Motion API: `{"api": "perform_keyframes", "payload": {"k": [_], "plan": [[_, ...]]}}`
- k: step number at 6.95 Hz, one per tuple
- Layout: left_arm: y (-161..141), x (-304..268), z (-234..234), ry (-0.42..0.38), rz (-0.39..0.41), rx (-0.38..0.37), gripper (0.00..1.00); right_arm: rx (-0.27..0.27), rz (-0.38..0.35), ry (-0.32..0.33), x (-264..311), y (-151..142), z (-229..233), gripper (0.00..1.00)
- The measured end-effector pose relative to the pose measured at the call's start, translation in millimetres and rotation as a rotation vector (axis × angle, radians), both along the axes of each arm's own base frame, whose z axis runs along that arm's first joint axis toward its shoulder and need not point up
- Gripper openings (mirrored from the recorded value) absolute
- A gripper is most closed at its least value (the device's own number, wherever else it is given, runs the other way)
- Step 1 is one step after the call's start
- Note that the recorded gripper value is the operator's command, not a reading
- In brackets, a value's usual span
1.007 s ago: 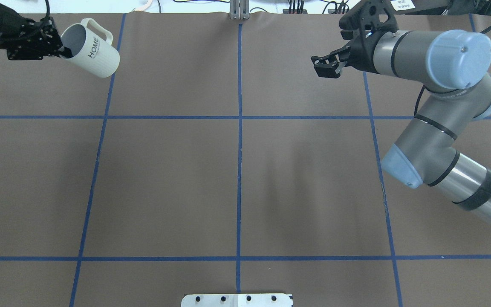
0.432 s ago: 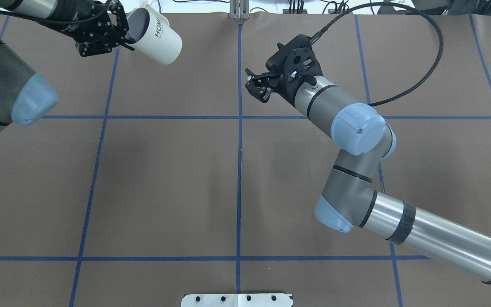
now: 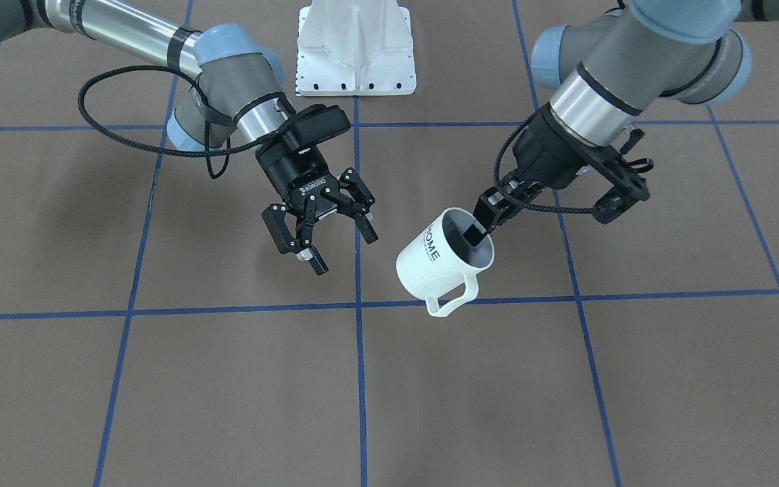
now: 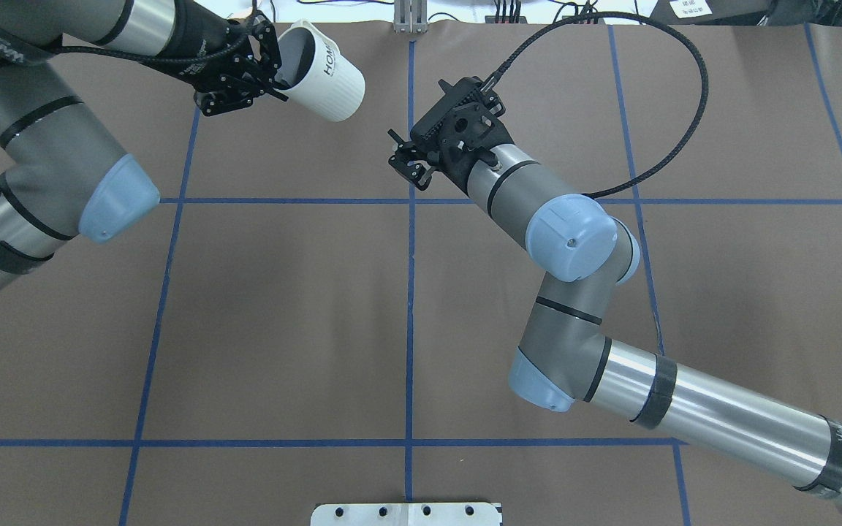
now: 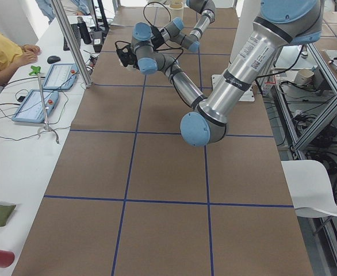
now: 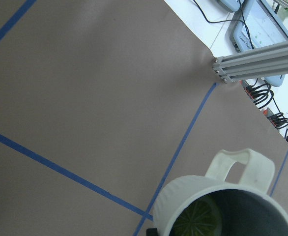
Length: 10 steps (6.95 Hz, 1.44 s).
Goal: Left arm hands cup to right arm to dump lemon
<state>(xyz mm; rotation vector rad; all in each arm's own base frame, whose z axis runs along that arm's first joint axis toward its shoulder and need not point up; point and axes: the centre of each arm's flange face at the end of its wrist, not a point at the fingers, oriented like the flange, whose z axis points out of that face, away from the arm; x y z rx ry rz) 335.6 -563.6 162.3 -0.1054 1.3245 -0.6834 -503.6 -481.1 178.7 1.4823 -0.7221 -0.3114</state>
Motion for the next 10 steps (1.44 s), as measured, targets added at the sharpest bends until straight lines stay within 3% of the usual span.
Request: {"api": "perform_keyframes", "payload": {"k": [3,10], "plan": [[5,23,-9,0.002,-0.011,-0.006,0.0,0.033,-0.018,-0.006,-9,13,-19,0.97],[23,41,-25,0.025,0.022,0.005,0.0,0.032,-0.003,-0.006,-13,18,-19,0.97]]}}
